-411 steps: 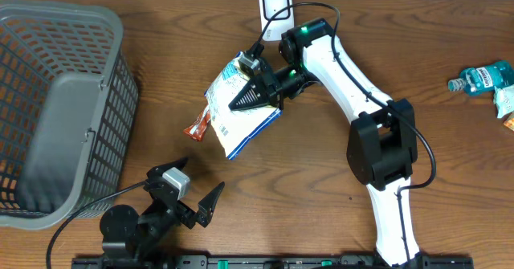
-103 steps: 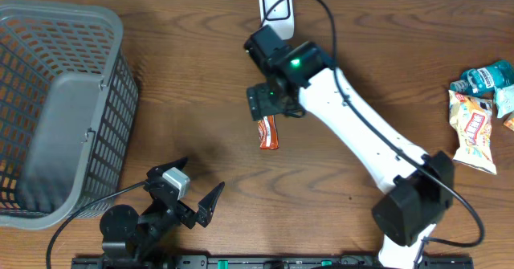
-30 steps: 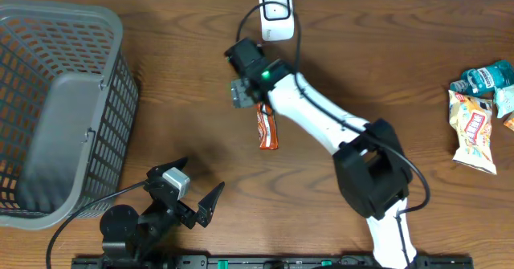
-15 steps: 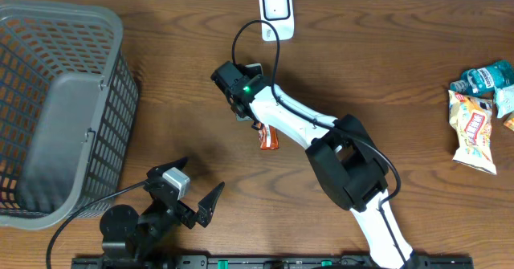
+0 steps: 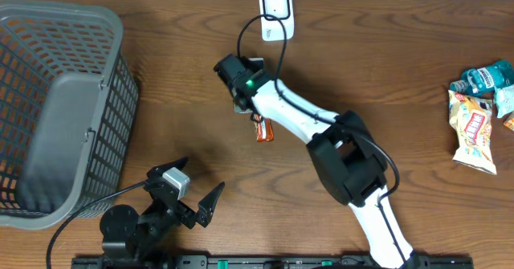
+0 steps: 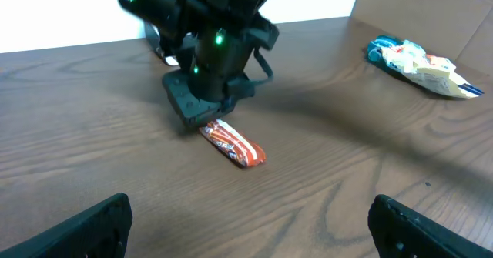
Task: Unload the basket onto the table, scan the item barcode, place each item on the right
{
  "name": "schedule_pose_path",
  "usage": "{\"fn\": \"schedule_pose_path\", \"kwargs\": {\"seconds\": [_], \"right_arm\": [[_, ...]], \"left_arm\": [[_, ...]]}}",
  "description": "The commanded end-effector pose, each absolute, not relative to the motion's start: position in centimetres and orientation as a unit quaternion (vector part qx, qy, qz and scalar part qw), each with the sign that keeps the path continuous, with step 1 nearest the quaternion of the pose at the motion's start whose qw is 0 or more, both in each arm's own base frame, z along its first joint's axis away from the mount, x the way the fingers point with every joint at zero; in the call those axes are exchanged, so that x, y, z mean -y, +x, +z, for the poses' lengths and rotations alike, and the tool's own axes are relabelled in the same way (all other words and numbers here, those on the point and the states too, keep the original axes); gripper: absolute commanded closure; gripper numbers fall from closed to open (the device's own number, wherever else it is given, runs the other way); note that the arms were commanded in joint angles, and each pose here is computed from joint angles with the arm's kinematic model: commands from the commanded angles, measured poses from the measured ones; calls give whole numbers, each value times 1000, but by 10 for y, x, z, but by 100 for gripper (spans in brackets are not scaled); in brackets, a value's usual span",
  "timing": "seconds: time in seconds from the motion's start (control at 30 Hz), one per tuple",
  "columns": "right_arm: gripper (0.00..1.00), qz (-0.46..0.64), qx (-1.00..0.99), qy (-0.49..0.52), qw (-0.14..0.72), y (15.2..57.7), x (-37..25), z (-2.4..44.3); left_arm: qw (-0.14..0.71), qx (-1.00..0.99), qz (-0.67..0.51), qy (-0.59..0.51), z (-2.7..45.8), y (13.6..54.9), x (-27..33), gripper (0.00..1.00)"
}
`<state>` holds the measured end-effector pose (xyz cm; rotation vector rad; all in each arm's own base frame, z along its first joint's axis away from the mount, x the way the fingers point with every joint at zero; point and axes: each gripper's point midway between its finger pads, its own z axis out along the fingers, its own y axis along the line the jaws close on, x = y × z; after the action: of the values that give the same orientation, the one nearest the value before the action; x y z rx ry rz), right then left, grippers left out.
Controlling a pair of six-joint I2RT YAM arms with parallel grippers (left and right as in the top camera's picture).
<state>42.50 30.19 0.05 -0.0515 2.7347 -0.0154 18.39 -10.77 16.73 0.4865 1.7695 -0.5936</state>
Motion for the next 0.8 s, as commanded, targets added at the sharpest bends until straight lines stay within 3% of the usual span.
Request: {"fn": "schedule_pose_path", "kwargs": {"seconds": [0.0, 0.2, 0.53, 0.77], "right_arm": [[99, 112, -991, -61, 32, 375, -319, -54], [99, 234, -971, -42, -14, 382, -313, -3], [99, 291, -957, -11, -8, 395, -283, 63], [99, 195, -960, 198, -27, 397, -230, 69]], "left_arm": [[574, -750, -248, 215, 168, 183, 108, 2], [574, -750, -248, 215, 168, 183, 108, 2], [574, -750, -248, 215, 168, 183, 108, 2], [574, -750, -248, 215, 168, 183, 108, 2]]}}
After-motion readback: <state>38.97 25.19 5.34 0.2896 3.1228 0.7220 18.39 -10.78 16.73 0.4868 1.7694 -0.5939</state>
